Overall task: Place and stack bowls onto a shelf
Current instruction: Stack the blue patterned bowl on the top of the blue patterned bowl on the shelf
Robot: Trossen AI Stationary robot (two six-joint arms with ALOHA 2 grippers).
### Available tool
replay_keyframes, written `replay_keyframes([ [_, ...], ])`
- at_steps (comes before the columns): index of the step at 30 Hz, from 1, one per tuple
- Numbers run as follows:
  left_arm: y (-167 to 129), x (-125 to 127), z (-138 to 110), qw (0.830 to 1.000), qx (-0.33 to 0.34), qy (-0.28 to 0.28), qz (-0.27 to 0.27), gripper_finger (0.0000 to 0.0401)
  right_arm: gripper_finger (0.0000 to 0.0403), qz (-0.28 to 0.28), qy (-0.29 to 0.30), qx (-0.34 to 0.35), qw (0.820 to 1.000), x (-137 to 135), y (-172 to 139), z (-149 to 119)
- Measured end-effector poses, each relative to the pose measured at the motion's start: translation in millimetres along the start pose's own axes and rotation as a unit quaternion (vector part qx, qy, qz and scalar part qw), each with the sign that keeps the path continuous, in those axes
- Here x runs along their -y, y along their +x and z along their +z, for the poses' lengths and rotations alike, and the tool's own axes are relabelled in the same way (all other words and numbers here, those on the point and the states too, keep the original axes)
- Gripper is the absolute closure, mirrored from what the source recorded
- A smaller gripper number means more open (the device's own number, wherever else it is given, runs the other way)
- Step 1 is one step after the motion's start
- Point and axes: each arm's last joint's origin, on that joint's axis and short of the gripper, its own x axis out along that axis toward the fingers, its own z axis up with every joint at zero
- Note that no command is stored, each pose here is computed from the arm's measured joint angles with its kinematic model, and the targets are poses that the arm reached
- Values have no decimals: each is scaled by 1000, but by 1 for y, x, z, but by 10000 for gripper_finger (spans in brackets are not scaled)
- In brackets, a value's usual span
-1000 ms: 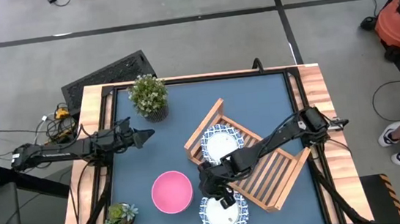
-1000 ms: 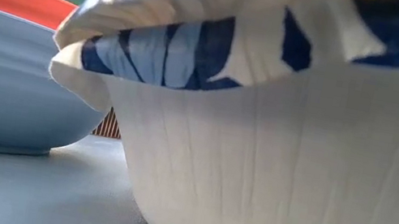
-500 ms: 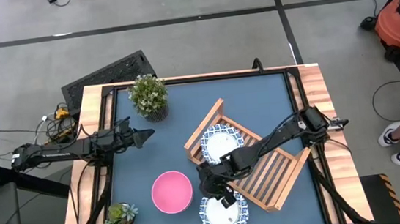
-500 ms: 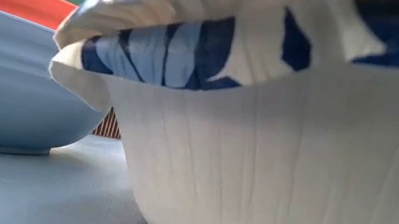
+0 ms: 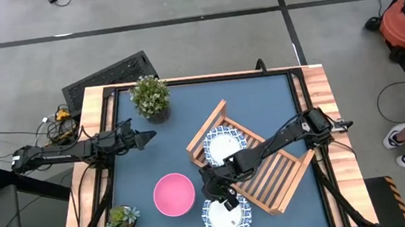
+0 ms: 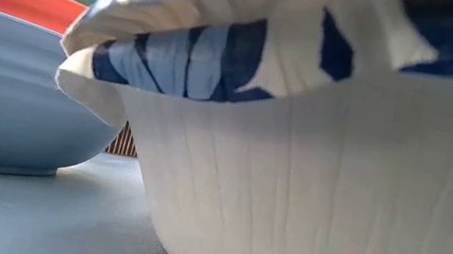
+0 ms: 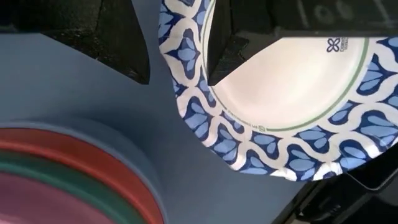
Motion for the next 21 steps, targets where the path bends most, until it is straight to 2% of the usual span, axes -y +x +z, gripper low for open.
replay_keyframes([
  [21,0,0,0,1000,1,-2,1,289,261,19,-8,4,1000,1,1,-3],
])
